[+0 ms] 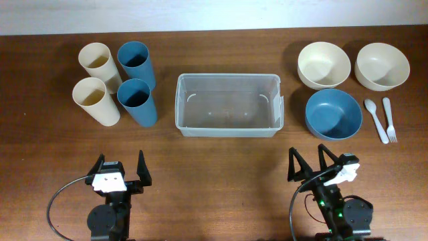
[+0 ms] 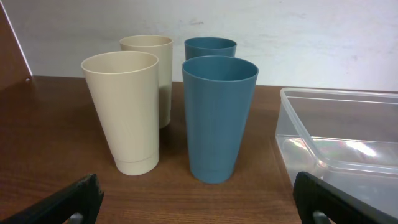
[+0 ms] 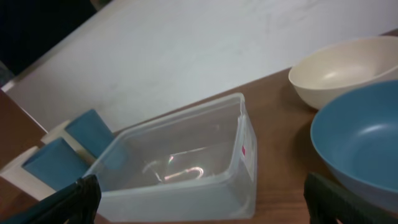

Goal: Pack container
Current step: 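Move the right gripper to the rim of the blue bowl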

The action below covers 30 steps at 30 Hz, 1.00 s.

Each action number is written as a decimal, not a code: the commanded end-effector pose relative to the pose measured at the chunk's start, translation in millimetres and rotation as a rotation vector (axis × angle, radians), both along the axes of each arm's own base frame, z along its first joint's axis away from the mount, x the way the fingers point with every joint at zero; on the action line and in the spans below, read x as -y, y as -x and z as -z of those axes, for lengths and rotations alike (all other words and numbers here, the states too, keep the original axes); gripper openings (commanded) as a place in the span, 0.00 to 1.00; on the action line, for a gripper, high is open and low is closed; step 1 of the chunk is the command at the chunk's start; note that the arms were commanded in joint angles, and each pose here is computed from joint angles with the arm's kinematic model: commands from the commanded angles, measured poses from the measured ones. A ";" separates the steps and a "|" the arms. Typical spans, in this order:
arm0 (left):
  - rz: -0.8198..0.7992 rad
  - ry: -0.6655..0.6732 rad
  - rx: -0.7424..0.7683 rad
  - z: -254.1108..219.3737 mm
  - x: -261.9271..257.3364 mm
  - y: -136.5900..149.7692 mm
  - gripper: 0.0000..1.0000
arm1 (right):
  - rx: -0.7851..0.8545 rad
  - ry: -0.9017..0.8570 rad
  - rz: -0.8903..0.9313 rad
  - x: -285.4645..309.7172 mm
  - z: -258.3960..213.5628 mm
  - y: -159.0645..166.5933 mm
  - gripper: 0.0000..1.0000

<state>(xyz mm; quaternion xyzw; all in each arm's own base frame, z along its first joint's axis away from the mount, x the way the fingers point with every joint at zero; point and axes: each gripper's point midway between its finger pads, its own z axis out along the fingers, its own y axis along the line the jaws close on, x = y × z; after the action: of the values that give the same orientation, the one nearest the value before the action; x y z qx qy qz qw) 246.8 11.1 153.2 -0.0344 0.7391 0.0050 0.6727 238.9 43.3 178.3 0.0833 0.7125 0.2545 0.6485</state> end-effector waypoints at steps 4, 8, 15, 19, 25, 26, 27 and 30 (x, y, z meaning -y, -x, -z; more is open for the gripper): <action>0.021 -0.007 -0.013 3.3 3.7 -0.1 1.00 | -0.053 -0.021 0.135 22.8 -56.6 19.2 0.99; 0.022 -0.007 -0.013 3.3 3.8 -0.1 1.00 | -0.221 -0.002 0.200 33.5 -60.9 29.0 0.99; 0.022 -0.007 -0.013 3.4 3.8 -0.1 1.00 | -0.529 0.032 0.197 33.6 -77.1 27.2 0.99; 0.022 -0.007 -0.013 3.4 3.8 -0.1 1.00 | -0.671 0.034 0.170 29.2 -79.1 9.0 0.99; 0.021 -0.007 -0.013 3.4 3.7 -0.1 1.00 | -0.842 0.008 0.088 15.0 -49.7 -14.7 0.99; 0.022 -0.007 -0.013 3.3 3.8 -0.1 1.00 | -0.873 0.016 0.107 18.5 -42.0 -18.4 0.99; 0.022 -0.007 -0.013 3.4 3.8 -0.1 1.00 | -0.908 0.006 0.136 22.0 -34.2 -21.5 0.99; 0.021 -0.007 -0.013 3.4 3.7 -0.1 1.00 | -1.021 -0.123 0.272 33.7 -11.9 -28.9 0.99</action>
<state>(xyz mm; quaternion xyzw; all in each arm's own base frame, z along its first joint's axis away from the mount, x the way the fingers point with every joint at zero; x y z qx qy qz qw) 246.8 10.4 152.8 -0.0329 0.7397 0.0038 0.6721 261.0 23.2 198.1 0.2451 0.9222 0.1473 0.2601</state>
